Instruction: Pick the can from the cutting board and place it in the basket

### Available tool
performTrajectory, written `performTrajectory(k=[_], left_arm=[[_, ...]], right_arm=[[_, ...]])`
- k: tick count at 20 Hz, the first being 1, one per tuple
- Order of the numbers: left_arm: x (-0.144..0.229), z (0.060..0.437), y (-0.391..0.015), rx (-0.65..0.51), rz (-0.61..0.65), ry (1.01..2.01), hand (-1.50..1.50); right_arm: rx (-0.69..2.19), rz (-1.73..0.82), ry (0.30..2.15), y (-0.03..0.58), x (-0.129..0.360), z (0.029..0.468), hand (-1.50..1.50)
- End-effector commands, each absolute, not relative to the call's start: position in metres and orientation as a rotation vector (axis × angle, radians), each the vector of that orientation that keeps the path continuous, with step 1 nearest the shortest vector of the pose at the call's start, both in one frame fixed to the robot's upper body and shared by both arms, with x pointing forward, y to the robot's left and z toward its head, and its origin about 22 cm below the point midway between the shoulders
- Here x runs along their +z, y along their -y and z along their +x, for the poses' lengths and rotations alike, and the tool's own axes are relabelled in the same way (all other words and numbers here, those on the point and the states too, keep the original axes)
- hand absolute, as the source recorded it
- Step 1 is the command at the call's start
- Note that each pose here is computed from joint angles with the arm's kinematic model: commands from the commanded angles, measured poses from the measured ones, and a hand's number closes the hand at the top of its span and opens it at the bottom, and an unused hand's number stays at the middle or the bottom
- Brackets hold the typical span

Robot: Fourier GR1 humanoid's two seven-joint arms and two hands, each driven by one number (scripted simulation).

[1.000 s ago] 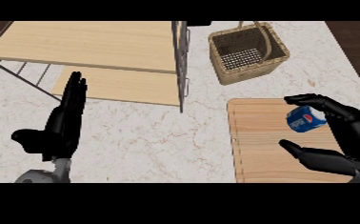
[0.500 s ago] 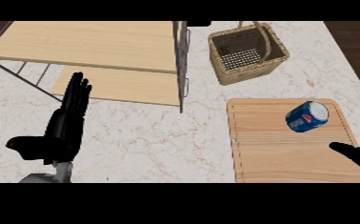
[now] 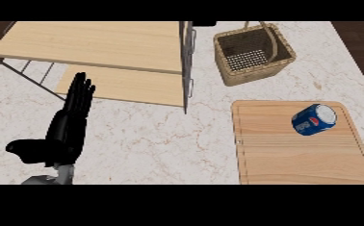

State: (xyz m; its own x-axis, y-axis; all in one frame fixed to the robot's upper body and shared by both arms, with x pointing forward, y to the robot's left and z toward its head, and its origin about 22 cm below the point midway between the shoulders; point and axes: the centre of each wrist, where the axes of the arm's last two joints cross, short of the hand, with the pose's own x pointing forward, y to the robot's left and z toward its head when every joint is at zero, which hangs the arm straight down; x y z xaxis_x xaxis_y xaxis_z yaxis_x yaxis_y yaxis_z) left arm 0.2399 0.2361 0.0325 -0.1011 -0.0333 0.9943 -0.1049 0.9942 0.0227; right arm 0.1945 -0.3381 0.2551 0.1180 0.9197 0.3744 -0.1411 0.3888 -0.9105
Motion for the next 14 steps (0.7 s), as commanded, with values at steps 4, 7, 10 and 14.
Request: performTrajectory(k=[4,7,10,14], left_arm=[[0.03,0.24,-0.238,0.051,0.079,1.691,0.0],[0.025,0.243,-0.231,0.05,0.102,1.676,0.0],[0.045,0.244,-0.234,0.038,0.094,1.69,0.0],[0.038,0.25,-0.227,0.043,0.083,1.674,0.0]], right_arm=[[0.965,-0.77,1.066,0.319,0.285,0.217,-1.5],[1.006,-0.817,1.011,0.324,0.27,0.214,-1.5],[1.011,-0.858,0.964,0.311,0.259,0.226,-1.5],[1.004,-0.874,0.935,0.315,0.248,0.233,-1.5]])
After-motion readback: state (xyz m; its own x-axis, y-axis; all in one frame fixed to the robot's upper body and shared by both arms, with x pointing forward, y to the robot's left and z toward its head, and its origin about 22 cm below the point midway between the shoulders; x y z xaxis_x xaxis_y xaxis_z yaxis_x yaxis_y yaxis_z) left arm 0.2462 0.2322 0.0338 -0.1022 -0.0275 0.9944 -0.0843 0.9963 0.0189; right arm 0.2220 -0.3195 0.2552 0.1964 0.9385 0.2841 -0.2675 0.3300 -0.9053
